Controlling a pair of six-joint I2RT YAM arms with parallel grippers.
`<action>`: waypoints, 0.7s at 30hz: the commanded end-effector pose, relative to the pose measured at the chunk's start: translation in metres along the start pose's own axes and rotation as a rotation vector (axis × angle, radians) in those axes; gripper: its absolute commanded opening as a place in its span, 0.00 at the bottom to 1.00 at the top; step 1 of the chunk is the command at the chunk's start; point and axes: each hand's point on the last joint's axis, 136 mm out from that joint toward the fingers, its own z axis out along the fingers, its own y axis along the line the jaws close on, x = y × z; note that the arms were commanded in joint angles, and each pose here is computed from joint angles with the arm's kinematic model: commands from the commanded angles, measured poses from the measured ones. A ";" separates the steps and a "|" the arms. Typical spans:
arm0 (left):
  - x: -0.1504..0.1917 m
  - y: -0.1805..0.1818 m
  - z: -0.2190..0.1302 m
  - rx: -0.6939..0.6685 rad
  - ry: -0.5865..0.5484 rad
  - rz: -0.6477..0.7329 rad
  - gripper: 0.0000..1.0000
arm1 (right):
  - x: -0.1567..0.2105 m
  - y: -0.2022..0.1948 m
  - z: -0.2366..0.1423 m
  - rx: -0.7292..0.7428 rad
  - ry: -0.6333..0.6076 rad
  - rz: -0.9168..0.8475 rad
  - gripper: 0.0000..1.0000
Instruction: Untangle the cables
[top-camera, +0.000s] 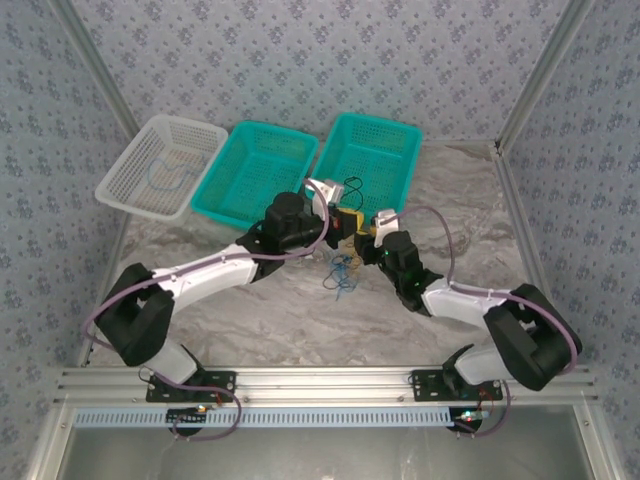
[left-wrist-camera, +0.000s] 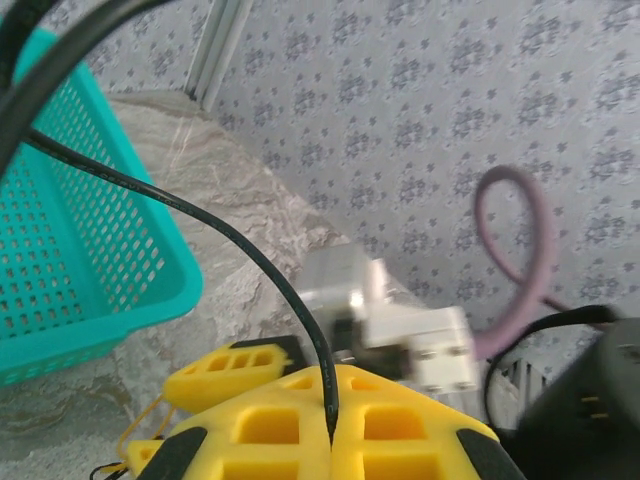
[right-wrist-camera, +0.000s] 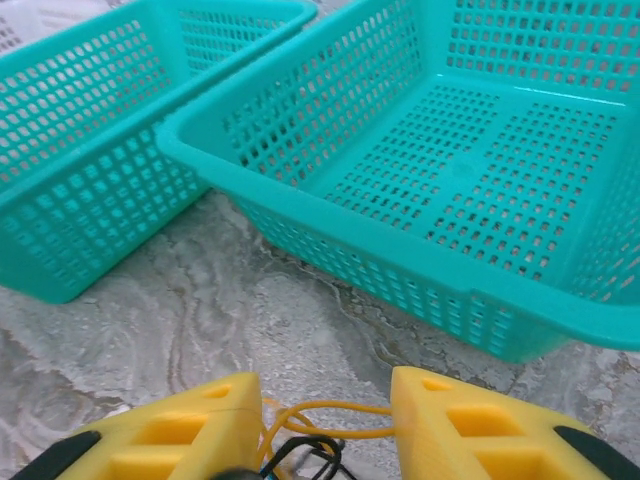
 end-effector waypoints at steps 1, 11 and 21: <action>-0.031 -0.026 -0.016 0.082 -0.085 0.059 0.00 | -0.004 -0.007 0.009 0.067 -0.014 0.031 0.41; -0.054 -0.011 -0.038 -0.017 -0.154 0.097 0.00 | 0.050 -0.011 0.016 0.109 0.133 0.030 0.37; -0.067 0.041 -0.059 -0.309 -0.143 0.153 0.00 | 0.046 -0.015 0.002 0.139 0.157 0.092 0.62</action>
